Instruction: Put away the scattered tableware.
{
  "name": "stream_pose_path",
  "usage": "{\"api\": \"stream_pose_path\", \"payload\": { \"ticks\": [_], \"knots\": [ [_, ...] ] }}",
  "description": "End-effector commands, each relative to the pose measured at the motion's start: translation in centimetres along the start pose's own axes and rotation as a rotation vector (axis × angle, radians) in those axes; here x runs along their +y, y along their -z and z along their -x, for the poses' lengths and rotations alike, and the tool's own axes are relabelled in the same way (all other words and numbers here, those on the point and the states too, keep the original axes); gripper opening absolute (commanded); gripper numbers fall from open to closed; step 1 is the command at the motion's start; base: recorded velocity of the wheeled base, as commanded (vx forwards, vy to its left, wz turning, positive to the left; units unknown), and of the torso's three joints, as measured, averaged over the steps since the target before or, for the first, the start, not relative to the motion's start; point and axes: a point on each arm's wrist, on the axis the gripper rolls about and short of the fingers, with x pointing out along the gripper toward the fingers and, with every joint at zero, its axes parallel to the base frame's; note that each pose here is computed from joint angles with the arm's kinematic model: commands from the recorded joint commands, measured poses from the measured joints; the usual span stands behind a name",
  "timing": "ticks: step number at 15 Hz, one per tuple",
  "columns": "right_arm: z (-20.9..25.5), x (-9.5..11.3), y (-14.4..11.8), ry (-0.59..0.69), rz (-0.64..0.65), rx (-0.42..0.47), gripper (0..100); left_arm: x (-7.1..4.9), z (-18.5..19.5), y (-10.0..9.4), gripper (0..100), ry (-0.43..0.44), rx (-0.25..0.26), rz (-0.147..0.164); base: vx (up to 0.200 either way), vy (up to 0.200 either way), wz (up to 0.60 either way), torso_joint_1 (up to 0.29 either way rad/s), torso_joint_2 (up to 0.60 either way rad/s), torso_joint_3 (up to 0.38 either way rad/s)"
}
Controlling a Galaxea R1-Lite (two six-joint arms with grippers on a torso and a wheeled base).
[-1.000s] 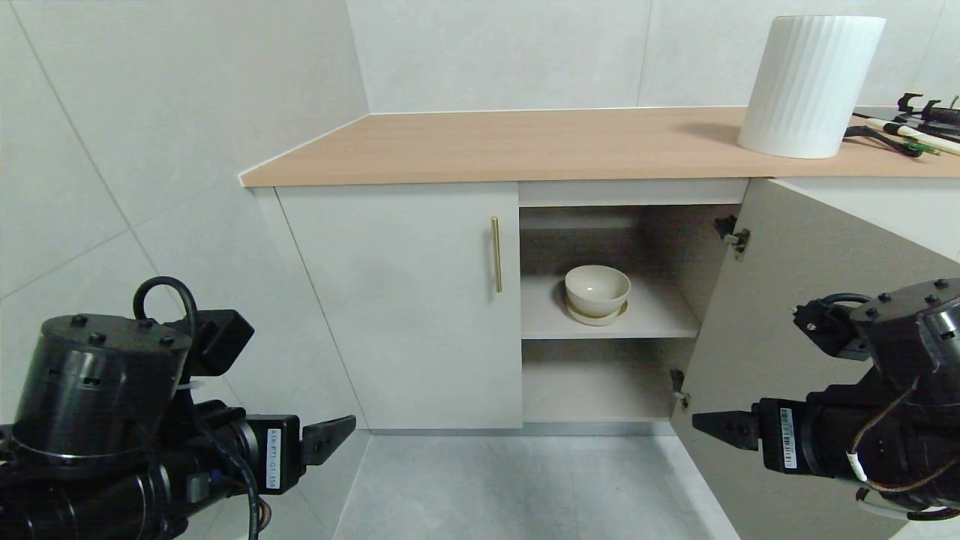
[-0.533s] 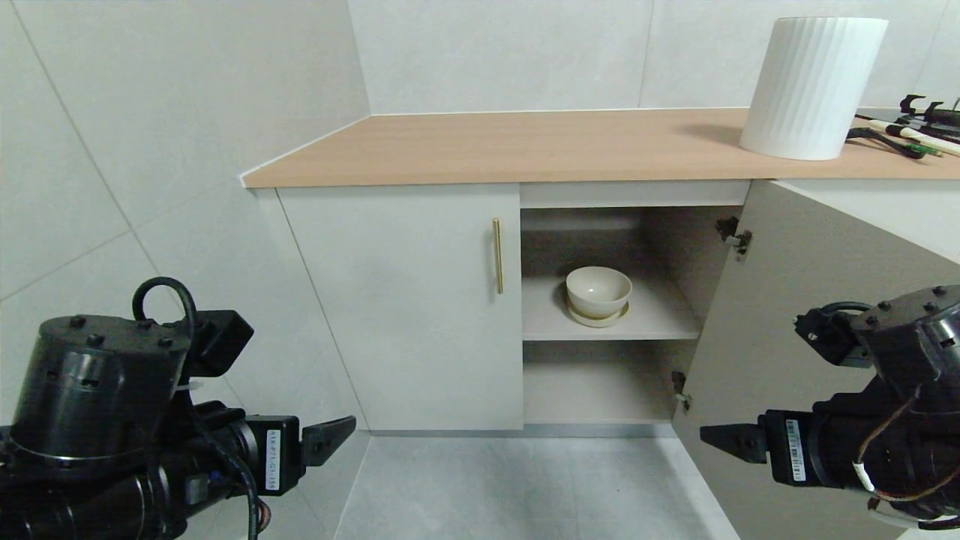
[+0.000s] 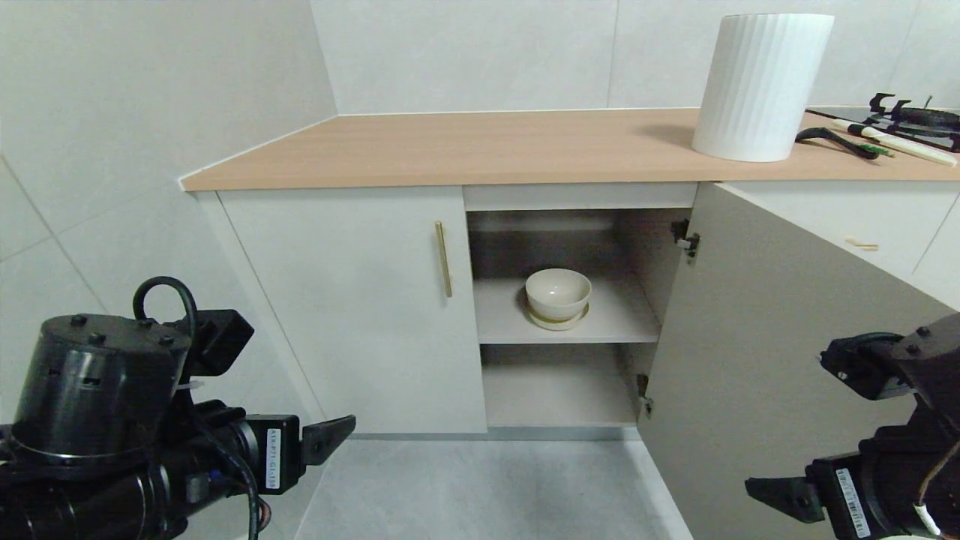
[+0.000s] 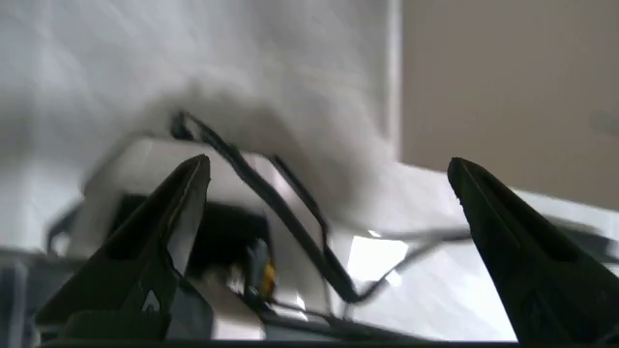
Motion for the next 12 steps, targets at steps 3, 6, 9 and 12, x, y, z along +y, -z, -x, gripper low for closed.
{"api": "stream_pose_path", "payload": {
  "ticks": [3,6,9,12],
  "knots": [
    [2.3,-0.9,0.9,-0.011,0.066,0.023,100,0.0,0.0,0.0,100,-0.001,0.001,0.000,0.000,-0.200,0.00,0.002,0.00,-0.002],
    [5.0,-1.7,1.7,-0.096,0.117,0.079,100,0.0,0.0,0.1,100,-0.001,0.003,0.000,0.000,0.000,0.00,0.000,0.00,0.000],
    [5.4,-2.0,2.0,-0.076,0.148,0.112,100,0.0,0.0,0.0,100,-0.001,0.001,0.000,0.000,0.000,0.00,0.000,0.00,0.000],
    [5.5,-2.7,2.0,0.047,0.136,0.101,100,0.0,0.0,0.1,100,-0.001,0.003,0.000,0.000,0.000,0.00,0.000,0.00,0.000]
  ]
}}
